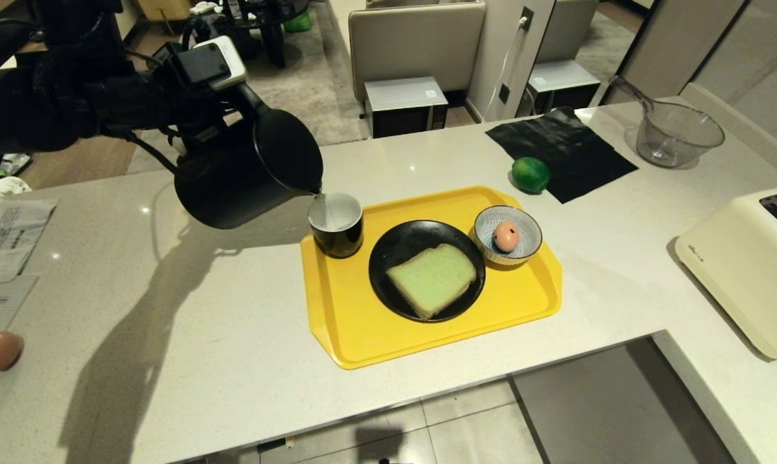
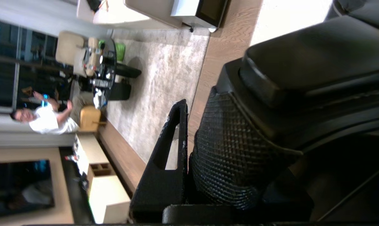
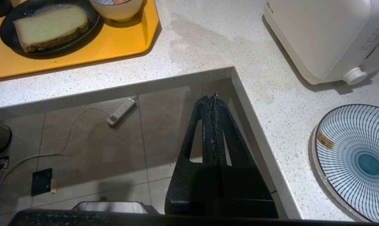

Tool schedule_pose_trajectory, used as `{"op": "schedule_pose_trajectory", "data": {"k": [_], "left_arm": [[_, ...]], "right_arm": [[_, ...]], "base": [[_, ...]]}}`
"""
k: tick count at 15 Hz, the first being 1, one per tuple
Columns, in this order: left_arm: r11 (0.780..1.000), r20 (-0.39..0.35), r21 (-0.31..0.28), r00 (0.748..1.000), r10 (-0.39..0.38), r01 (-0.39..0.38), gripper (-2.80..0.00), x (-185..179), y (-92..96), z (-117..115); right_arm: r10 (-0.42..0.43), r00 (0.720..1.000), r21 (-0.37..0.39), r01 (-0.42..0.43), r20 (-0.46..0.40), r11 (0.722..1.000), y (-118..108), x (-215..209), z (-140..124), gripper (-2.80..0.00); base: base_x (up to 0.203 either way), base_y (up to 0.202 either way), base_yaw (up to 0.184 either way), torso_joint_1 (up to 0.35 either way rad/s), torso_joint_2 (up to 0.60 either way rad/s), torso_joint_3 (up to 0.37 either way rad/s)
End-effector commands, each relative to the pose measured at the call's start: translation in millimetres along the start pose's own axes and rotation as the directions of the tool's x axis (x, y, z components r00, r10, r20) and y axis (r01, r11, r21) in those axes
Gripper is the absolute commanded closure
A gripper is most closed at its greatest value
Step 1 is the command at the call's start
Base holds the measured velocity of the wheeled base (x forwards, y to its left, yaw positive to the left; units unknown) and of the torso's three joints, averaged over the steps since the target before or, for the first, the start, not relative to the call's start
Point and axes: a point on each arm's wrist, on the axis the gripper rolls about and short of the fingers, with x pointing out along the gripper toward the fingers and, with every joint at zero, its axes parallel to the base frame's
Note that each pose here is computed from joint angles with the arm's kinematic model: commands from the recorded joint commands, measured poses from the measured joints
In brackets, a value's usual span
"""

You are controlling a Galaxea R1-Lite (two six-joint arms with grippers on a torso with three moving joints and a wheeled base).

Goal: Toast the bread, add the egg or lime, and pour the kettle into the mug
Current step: Pour water into a cup

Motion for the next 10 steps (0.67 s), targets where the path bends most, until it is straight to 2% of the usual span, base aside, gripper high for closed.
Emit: {"op": "schedule_pose_trajectory", "data": {"k": [1, 7, 10], "left_arm": [[1.000, -0.006, 0.019, 1.000, -0.017, 0.017, 0.00, 2.0, -3.4, -0.8], [1.000, -0.007, 0.020, 1.000, -0.019, 0.019, 0.00, 2.5, -4.3, 0.5], [0.998, -0.011, 0.051, 1.000, -0.026, 0.027, 0.00, 5.0, -6.8, -1.1]], "right_arm": [[-0.001, 1.000, -0.001, 0.001, -0.027, 1.000, -0.3, 1.7, -7.3, 0.00], [-0.001, 1.000, -0.001, 0.001, -0.028, 1.000, -0.3, 1.7, -7.7, 0.00], [-0.001, 1.000, -0.001, 0.001, -0.028, 1.000, -0.3, 1.7, -7.7, 0.00]], "base": [[0.000, 0.000, 0.000, 0.000, 0.00, 0.000], [0.000, 0.000, 0.000, 0.000, 0.00, 0.000], [0.000, 0.000, 0.000, 0.000, 0.00, 0.000]]}}
